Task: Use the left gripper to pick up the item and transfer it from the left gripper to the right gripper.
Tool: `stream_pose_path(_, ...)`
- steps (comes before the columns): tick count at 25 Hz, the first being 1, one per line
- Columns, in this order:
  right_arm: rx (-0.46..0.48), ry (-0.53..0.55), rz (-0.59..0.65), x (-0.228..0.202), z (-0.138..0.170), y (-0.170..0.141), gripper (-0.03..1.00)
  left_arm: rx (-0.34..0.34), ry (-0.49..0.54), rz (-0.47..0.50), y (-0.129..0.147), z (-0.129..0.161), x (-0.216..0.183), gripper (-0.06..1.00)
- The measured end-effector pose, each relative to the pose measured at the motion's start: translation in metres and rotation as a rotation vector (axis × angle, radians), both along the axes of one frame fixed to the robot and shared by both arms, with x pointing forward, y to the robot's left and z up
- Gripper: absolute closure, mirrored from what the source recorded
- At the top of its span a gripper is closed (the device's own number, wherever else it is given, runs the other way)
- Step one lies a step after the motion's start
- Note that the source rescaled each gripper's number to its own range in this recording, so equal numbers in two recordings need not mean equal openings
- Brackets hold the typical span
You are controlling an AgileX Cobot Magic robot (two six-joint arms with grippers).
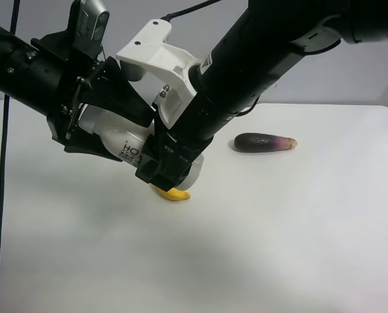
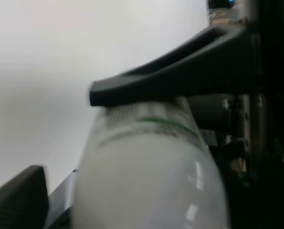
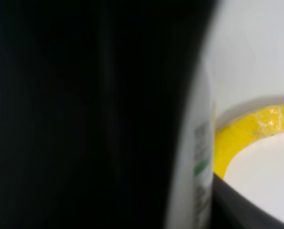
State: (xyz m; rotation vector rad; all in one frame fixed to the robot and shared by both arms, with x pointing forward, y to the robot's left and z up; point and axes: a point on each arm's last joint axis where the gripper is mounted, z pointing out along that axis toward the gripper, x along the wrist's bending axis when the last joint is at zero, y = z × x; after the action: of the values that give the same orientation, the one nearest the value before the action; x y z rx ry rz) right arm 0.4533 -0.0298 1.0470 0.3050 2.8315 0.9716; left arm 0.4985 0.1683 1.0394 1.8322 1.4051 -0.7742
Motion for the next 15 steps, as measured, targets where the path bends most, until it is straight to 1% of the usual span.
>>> stream_pose_path(1,0.001,0.001,0.0,0.0,0.0,0.0,0.97,0.004,-0.002,0.001,0.0002,-0.0005,0.0004,0.16)
stream_pose_path(2,0.0,0.002,0.0,-0.0001,0.0,0.0,0.97,0.007,-0.003,0.001,0.0004,-0.0008,0.0004,0.14)
stream_pose_path(15,0.001,0.003,0.0,-0.0002,0.0,0.0,0.97,0.016,-0.023,-0.015,0.0009,-0.0015,0.0003,0.13)
